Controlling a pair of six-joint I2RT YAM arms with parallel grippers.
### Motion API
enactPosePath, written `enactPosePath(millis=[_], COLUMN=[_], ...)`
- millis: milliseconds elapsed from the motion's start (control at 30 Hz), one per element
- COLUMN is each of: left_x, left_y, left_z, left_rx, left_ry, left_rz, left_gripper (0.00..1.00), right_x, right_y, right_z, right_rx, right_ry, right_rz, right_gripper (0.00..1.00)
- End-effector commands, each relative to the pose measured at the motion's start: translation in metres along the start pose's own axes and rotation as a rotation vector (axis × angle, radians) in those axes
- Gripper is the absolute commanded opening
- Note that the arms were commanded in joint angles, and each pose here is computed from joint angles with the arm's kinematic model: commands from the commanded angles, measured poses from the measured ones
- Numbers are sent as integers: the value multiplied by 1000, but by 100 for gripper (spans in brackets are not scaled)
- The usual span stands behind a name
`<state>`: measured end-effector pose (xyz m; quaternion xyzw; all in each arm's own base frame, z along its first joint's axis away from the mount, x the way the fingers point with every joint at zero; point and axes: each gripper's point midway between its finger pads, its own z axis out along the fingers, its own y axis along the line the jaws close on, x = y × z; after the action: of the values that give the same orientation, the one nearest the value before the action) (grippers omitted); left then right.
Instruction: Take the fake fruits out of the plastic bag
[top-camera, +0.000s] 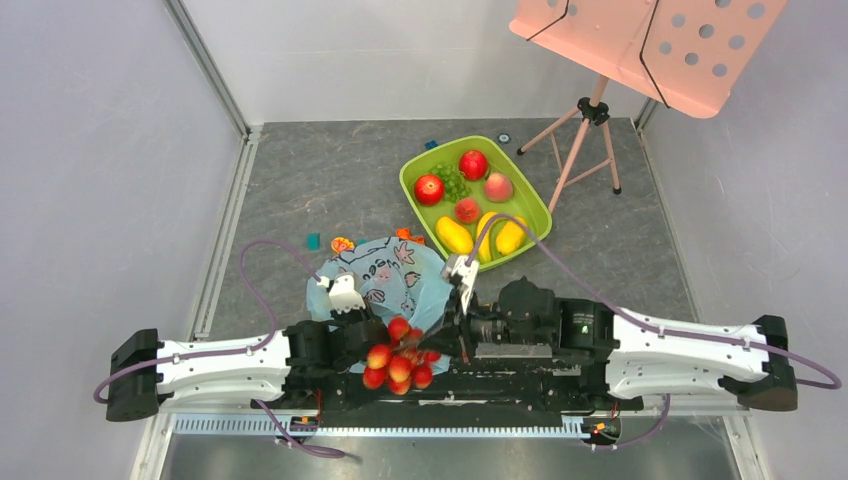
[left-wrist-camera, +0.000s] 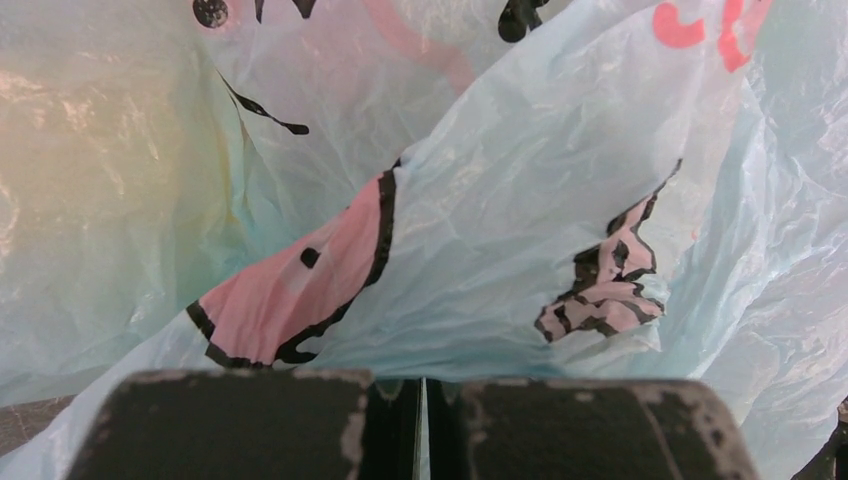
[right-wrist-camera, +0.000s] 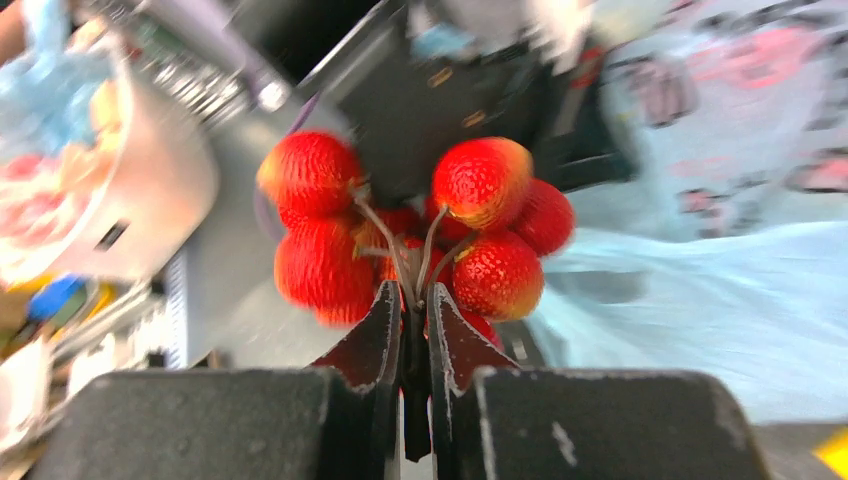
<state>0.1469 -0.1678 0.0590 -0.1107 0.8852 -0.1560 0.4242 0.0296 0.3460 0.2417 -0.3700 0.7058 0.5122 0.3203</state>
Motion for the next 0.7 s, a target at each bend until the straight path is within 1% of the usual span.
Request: enactPosePath(millis=[0,133,233,333,567,667], left_x=[-12,-14,-13,-12,-10,-9], left_y=[-13,-11,-11,-9,-8,-8], left_z=[-3,-4,-4,-3,-4,-4], left_rx=[34,35,36,32,37,37], left_ry=[-41,-45,-43,-39,-32,-30], left_rz=[-20,-22,-22,-20,-29,-26], left_gripper=[2,2,2,2,2,2], right_x=[-52,-78,-98,-113,-121,-123], right_y=[-71,-123,-149,-176,-254,-280], right_z=[-30,-54,-65,-71,-91,-97], right_rx=[405,588,674,768,989,1038], right_ry=[-110,-161,-189,-189,-177,-178], right_rz=[-33,-40,-64,-82,-58,-56], right_gripper=[0,0,0,0,0,0])
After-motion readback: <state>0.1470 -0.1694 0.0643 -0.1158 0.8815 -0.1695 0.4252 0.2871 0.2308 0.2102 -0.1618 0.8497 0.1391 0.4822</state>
